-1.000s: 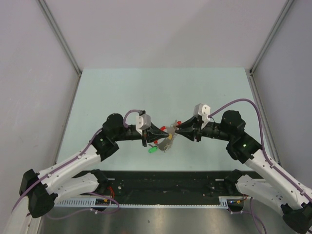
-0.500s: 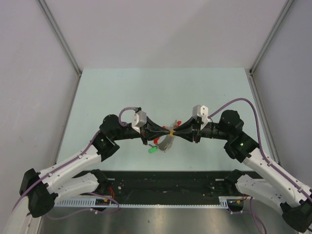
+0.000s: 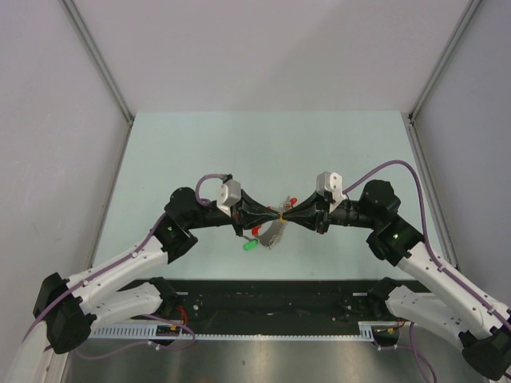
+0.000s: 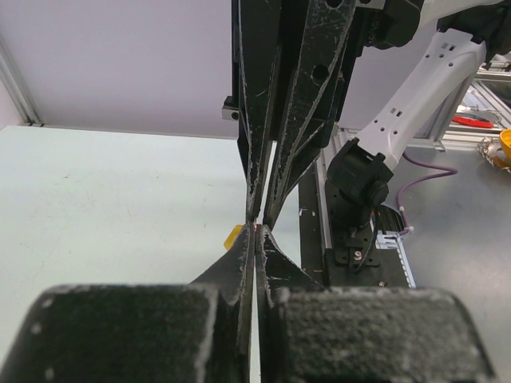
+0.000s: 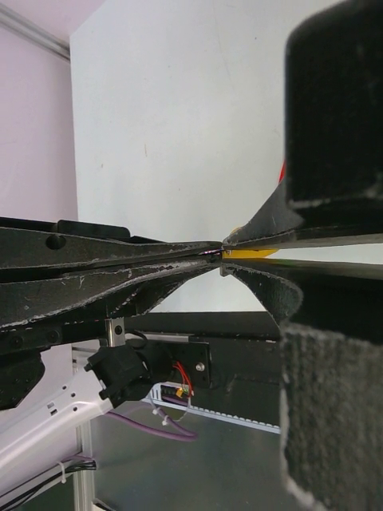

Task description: Put the keys on the keyring

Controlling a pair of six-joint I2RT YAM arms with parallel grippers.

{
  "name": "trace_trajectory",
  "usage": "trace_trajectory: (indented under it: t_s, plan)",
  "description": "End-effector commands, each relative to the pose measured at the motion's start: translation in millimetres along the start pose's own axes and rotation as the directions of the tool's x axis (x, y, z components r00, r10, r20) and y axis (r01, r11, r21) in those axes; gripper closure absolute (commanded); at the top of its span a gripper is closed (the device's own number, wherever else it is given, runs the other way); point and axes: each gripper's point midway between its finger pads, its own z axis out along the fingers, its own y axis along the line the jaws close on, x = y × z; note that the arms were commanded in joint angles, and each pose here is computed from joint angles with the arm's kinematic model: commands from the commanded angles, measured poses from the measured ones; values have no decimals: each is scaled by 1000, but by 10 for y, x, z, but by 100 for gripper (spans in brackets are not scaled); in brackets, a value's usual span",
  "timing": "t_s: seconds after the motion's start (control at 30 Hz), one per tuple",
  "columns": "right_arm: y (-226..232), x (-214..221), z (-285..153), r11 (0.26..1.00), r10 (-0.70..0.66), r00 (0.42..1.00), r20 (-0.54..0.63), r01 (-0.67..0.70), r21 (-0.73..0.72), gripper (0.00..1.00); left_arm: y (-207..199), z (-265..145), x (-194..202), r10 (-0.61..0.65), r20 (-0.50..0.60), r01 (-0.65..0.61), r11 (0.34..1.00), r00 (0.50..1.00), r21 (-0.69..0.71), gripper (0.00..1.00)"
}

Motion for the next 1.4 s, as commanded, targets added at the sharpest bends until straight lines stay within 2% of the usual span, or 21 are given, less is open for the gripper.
trace_trajectory:
  t_s: [0.0, 0.67, 0.8, 1.03, 1.23, 1.37]
  plan:
    - [23, -61, 38, 1000, -14, 1000, 25, 14, -22, 90, -46, 14, -96, 10, 40, -11, 1000, 999, 18, 100]
    - [122, -117, 119, 997, -10, 998, 54, 14, -80, 90, -108, 96, -7, -11, 25, 9, 998, 1000, 64, 100]
    - [99, -124, 126, 998, -10, 998, 57, 14, -69, 100, -126, 117, 29, -17, 20, 16, 997, 1000, 72, 100]
    - [-30, -20, 78, 1000, -1, 1000, 14, 1, 12, 100, -104, 65, -17, 8, 16, -8, 999, 1000, 35, 99]
    - [-175, 105, -25, 993, 22, 999, -40, -17, 114, 100, 24, -27, -60, 62, -7, -62, 996, 998, -63, 83]
    - [-187, 209, -61, 990, 52, 996, -77, -41, 136, 100, 86, -97, -56, 76, -42, -80, 991, 996, -106, 77]
